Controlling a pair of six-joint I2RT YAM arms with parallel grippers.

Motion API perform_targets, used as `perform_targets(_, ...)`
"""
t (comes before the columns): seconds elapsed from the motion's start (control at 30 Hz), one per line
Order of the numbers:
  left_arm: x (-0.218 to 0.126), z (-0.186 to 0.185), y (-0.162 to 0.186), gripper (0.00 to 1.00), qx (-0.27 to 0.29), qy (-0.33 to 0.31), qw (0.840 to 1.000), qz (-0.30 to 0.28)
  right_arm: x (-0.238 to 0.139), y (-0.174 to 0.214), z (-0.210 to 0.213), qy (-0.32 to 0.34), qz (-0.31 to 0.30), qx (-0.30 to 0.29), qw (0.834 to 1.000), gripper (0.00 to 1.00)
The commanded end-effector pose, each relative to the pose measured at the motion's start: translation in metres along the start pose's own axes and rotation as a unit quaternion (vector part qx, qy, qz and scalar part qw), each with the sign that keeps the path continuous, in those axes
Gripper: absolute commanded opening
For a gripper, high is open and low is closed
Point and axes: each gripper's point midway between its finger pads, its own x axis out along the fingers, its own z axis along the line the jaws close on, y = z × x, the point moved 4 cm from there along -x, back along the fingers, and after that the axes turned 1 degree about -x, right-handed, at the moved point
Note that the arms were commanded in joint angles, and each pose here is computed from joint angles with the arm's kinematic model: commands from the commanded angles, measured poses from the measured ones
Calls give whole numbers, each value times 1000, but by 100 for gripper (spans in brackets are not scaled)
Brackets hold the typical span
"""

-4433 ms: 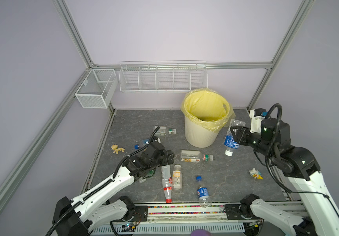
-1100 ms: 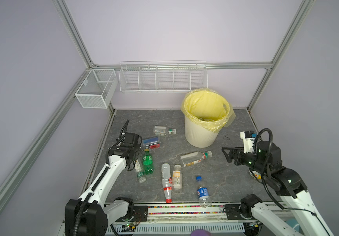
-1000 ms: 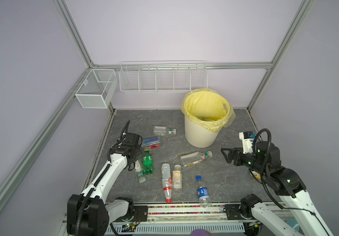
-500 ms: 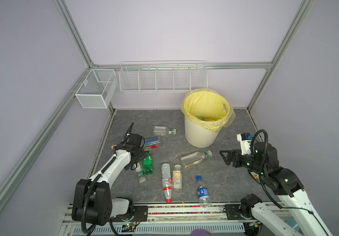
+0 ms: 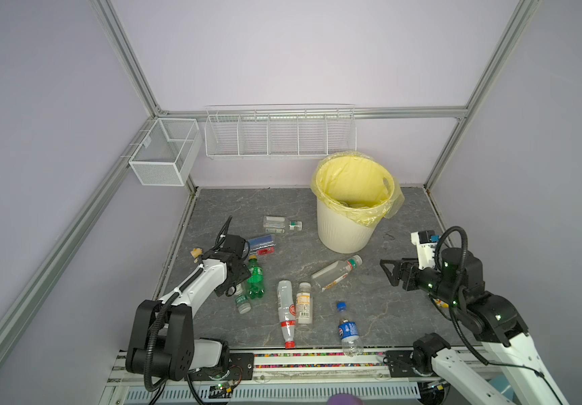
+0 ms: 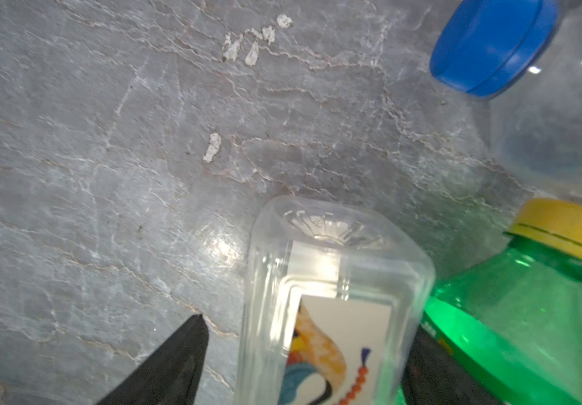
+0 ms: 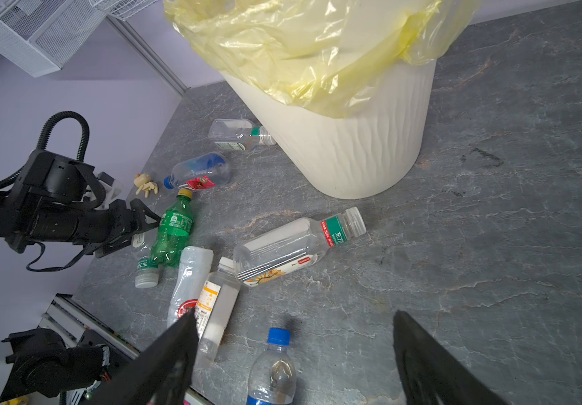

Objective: Throw the plastic bottles in the bin
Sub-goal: 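Lower the left gripper onto the square clear bird-label bottle and close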

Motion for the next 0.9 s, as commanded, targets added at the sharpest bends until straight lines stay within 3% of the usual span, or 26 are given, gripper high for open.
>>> perform_targets(0.0,6,2,-5,80,1,-13,1000,-13,0,6,-5,12,7,-4,1000,88)
perform_targets(0.23,11,4,-5,68,9,-26,999,-17,1,3,-2,4,5,12,1000,88)
perform_targets(0.47,2,10,-6,61,14,-23,999,-34,2,3,-4,10,0,30,1000,88)
perform_targets(0.63,-3,12,-1,49,15,-3,999,-38,1,4,-5,8,-7,45,999,88)
perform_targets(0.87,-10,13,5,48,13,21,999,-33,10,10,-9,14,4,71,997,88)
